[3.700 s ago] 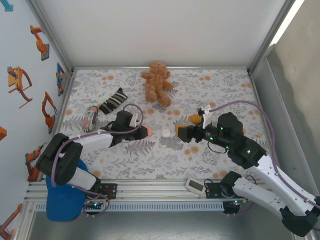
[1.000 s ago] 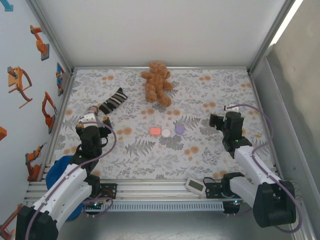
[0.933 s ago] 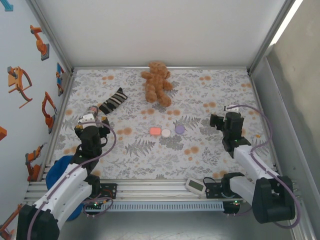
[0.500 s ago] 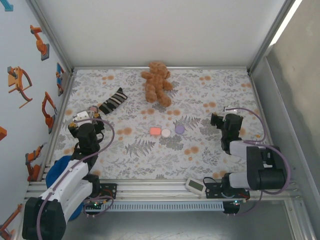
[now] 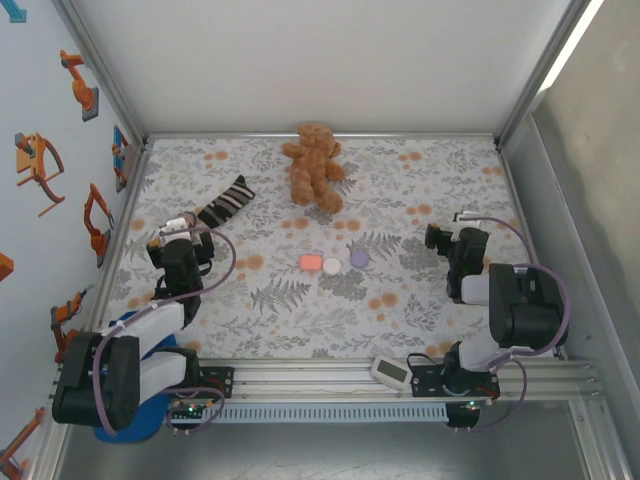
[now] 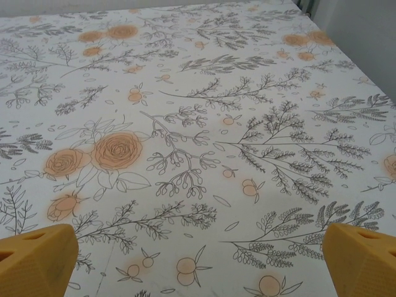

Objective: Insert the wireless bluetooth earbuds into the charging case

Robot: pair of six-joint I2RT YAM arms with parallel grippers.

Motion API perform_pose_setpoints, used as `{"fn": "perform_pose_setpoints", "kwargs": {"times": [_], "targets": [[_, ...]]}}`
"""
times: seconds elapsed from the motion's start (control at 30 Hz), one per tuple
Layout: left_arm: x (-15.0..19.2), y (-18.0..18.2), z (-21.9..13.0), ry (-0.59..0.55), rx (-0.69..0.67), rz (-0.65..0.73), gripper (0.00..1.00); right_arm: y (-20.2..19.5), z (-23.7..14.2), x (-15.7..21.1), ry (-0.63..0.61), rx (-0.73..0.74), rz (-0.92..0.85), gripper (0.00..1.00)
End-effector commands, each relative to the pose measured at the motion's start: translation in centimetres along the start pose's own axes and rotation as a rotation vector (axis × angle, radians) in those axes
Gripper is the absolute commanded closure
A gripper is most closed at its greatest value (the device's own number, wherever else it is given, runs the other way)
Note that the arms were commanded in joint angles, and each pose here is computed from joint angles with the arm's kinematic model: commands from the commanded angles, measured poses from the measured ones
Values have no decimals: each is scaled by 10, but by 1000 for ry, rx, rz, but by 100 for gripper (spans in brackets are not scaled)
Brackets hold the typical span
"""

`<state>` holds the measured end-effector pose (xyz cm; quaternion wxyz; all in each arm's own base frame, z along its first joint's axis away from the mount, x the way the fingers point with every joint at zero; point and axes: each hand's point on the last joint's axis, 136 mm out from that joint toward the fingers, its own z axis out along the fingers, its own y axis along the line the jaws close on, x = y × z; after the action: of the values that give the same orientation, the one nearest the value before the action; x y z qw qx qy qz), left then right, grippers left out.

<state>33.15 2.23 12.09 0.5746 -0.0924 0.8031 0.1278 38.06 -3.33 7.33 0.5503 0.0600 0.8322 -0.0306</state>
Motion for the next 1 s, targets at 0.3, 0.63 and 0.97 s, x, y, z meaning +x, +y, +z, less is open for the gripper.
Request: {"fn": "perform_pose_setpoints", "kwargs": {"times": [0.3, 0.63, 0.97], "targets": [[-11, -19, 12, -51, 77, -32, 4, 2, 4, -18, -42, -15, 24, 0], [-13, -29, 9, -97, 140, 14, 4, 2, 4, -19, -43, -15, 21, 0], [-11, -31, 8, -145, 163, 29, 4, 2, 5, -19, -42, -13, 20, 0]]}}
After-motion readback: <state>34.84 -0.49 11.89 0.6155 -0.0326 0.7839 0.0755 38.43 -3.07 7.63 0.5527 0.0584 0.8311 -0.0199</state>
